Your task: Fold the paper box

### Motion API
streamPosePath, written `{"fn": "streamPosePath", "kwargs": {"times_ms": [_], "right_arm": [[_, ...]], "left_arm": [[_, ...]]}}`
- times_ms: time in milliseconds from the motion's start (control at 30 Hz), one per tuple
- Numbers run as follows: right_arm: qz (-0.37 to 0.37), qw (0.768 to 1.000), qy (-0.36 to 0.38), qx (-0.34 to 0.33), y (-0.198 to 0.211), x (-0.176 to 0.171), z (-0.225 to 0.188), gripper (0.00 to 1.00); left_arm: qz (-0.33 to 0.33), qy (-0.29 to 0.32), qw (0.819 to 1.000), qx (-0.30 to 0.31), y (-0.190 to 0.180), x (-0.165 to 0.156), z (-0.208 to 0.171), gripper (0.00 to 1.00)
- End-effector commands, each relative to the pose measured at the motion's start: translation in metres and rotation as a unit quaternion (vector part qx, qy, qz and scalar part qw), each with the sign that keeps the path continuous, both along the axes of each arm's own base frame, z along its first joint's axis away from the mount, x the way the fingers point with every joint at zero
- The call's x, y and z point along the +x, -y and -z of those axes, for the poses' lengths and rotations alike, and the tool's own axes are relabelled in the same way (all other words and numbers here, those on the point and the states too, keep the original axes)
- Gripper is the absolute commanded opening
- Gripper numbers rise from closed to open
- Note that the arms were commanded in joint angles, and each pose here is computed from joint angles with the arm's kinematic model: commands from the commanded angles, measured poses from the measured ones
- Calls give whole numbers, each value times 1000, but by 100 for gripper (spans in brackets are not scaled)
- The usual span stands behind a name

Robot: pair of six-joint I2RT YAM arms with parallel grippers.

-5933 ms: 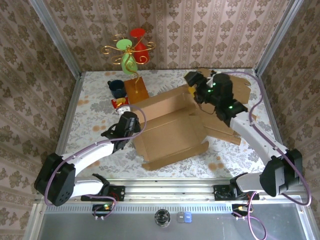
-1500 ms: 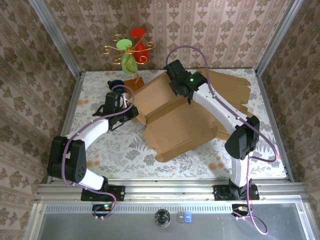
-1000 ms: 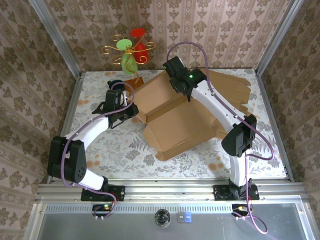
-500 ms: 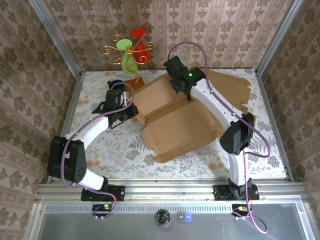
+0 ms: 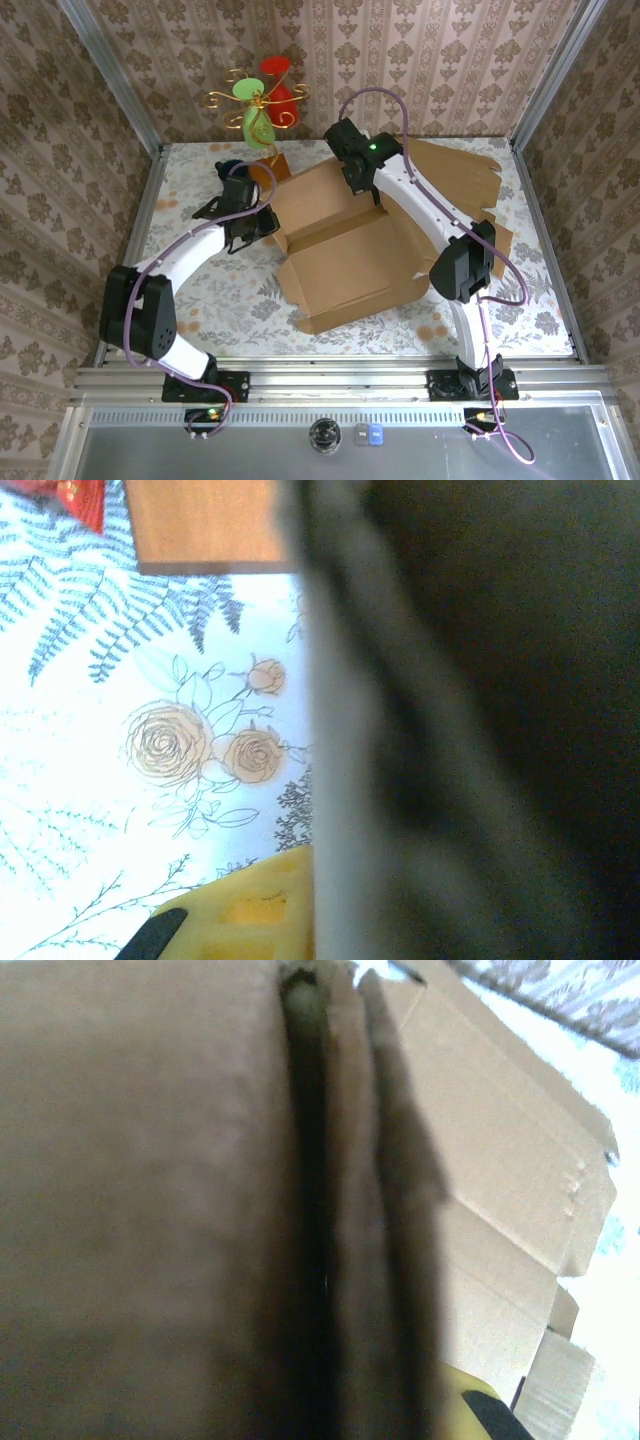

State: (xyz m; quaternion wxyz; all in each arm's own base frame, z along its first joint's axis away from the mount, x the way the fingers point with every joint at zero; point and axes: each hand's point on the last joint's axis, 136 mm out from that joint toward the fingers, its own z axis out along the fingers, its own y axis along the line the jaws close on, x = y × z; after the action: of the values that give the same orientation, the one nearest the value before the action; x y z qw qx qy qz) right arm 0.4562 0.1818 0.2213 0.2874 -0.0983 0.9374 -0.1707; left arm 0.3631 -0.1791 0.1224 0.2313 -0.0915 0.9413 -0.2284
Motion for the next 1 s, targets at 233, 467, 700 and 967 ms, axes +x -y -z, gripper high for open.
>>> {"fn": "streamPosePath", "kwargs": {"times_ms": [233, 467, 700, 967], "right_arm": [[25, 997, -71, -13, 10, -23, 40, 0], [27, 996, -85, -13, 10, -25, 51, 0], [25, 996, -89, -9, 8, -26, 54, 0], [28, 995, -96, -9, 9, -29, 60, 0]], "left_arm": [[-11, -57, 995, 75, 3, -5, 37, 16], [4, -70, 990, 122, 5, -8, 52, 17], [14, -76, 987, 142, 10, -8, 62, 4], [25, -90, 983, 157, 15, -9, 71, 0]]}}
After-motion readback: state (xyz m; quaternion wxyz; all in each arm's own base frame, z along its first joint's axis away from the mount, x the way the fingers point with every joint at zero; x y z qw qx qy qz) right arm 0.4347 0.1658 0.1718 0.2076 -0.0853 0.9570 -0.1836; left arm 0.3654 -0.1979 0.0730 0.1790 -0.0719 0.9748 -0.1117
